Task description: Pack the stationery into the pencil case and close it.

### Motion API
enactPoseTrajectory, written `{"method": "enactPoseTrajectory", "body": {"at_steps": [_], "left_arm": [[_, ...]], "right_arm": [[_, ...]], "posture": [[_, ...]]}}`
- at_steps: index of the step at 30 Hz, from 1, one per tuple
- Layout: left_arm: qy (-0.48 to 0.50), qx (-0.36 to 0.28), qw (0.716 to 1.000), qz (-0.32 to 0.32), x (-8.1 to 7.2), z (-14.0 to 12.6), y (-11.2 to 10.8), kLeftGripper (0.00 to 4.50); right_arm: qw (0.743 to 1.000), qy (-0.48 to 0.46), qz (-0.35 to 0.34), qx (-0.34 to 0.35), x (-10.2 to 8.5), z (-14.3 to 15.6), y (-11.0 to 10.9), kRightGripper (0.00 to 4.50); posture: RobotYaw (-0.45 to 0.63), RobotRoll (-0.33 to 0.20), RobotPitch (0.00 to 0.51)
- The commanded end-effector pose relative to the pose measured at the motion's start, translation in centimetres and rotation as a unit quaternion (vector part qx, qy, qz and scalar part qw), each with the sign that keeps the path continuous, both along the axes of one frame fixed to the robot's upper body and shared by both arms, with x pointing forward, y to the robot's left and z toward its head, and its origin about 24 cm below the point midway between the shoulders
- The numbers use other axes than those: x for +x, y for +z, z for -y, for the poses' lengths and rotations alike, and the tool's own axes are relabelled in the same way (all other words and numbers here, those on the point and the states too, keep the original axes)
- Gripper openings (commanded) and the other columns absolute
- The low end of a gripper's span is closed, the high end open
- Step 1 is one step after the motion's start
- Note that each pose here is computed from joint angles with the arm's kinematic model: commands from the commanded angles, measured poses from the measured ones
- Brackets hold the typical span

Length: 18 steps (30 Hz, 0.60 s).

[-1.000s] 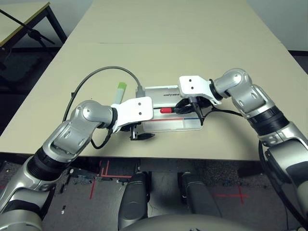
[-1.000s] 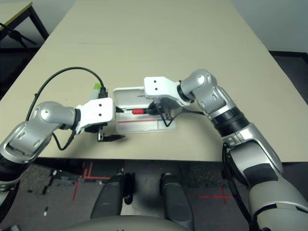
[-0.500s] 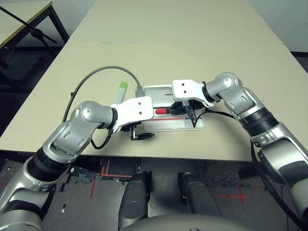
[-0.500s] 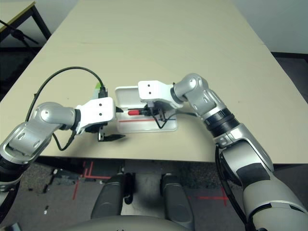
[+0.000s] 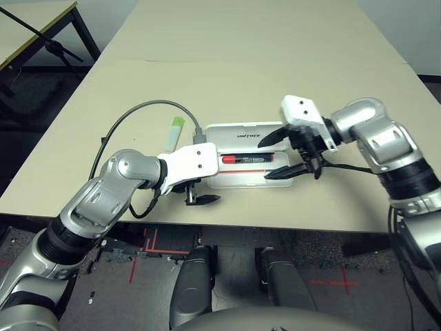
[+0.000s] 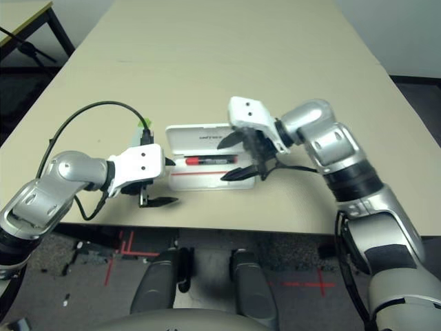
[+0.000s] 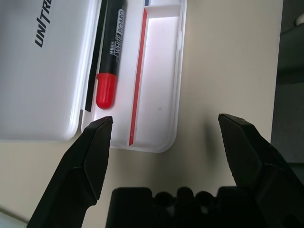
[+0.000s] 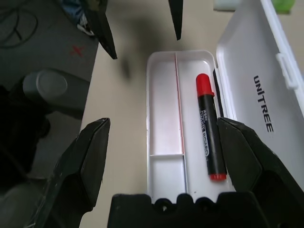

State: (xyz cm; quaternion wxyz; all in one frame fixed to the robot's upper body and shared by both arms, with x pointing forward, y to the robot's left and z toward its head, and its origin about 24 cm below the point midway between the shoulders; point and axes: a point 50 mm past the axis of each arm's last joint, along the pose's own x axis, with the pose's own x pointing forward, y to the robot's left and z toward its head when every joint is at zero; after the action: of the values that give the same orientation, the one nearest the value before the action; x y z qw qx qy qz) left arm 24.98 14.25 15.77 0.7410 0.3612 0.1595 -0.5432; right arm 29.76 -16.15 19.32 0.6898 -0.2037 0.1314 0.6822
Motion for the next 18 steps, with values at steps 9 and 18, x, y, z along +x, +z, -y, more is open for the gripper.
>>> {"method": "enactPoseTrajectory", "body": {"at_steps": [9, 18], "left_arm": [[0.028, -0.009, 1.0, -0.009, -0.3, -0.7, -0.2, 4.5], [0.077, -0.008, 0.997, -0.008, 0.2, -1.4, -0.1, 4.5]], "right_arm": [[0.989, -0.108, 0.02, 0.096, -4.0, 2.6, -0.1, 4.48], [0.987, -0.139, 0.014, 0.083, -5.7, 2.0, -0.9, 4.48]], "posture": [[0.12, 0.0, 0.143], [0.1, 0.0, 0.152]]}}
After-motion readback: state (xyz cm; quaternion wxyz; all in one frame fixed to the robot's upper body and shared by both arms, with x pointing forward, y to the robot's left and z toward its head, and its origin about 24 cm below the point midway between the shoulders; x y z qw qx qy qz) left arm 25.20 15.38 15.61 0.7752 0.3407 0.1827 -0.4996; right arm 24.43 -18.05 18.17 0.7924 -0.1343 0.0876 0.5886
